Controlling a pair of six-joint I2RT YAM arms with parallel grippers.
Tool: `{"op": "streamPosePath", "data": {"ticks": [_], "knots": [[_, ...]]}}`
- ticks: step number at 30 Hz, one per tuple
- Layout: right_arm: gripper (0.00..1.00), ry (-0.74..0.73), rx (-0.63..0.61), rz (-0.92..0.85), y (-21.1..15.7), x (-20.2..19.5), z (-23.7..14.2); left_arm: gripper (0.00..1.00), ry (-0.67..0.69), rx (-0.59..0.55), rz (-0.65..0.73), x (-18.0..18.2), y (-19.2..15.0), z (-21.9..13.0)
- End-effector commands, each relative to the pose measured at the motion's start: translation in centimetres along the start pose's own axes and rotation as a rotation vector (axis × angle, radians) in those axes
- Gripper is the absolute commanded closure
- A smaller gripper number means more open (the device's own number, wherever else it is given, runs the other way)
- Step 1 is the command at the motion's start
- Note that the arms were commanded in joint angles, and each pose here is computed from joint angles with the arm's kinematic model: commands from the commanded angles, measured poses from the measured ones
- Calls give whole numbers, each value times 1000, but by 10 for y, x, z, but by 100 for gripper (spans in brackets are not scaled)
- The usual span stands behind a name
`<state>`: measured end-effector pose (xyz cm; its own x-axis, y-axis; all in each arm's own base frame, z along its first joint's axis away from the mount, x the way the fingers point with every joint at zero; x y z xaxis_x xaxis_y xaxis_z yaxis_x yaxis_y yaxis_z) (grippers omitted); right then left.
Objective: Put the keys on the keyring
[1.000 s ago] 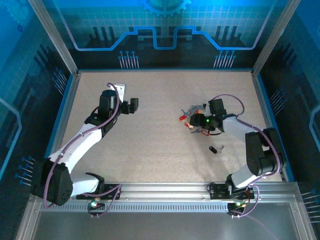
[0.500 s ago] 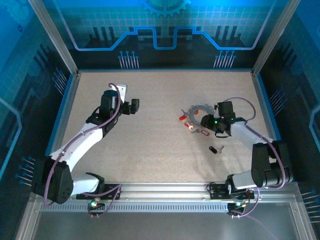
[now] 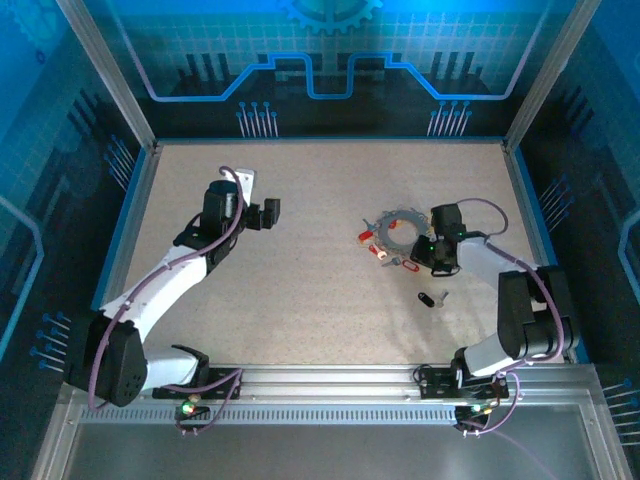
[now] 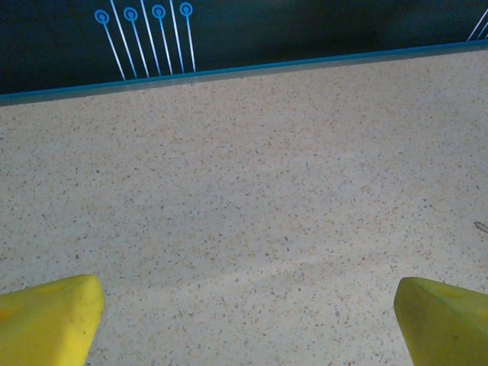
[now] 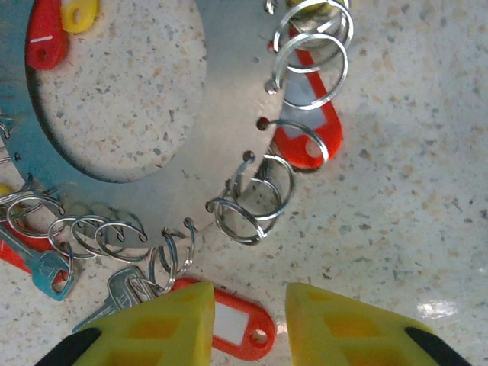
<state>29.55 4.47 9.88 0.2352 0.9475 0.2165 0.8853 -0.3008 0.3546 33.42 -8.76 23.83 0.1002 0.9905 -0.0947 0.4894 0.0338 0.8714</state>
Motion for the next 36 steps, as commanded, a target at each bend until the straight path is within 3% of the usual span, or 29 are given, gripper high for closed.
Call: {"op": "streamPosePath", "data": {"ticks": [1, 8, 13, 19, 25, 29, 36], "knots": [[69, -96, -8, -60, 6, 4, 1, 1, -16, -6, 27, -4, 2, 2], [70, -117, -14, -82, 13, 10, 7, 1, -26, -4, 30, -6, 2, 2], [60, -48, -58, -66, 25, 11, 1, 1, -13, -12, 34, -4, 1, 3], [58, 53, -32, -64, 21, 18, 9, 1, -12, -11, 35, -4, 0, 3], [57, 29, -26, -69, 22, 16, 14, 1, -16, -14, 37, -5, 0, 3], [46, 16, -21, -74, 23, 16, 15, 1, -33, -5, 40, -8, 2, 2], [44, 10, -38, -85, 23, 15, 11, 1, -36, -3, 46, -10, 1, 3]]}}
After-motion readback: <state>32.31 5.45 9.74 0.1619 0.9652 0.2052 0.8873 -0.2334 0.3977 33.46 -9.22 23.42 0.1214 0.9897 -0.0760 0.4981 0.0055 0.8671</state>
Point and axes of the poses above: each hand's point on the last joint's axis, 136 mm out from that joint toward the fingers, its own z axis out along the fingers, its own x axis along the line the jaws close on, y = z × x, the point moved 7 cm from there along -z, back along the fingers, and after that the axes turned 4 degrees about -z, right-handed, at the moved point
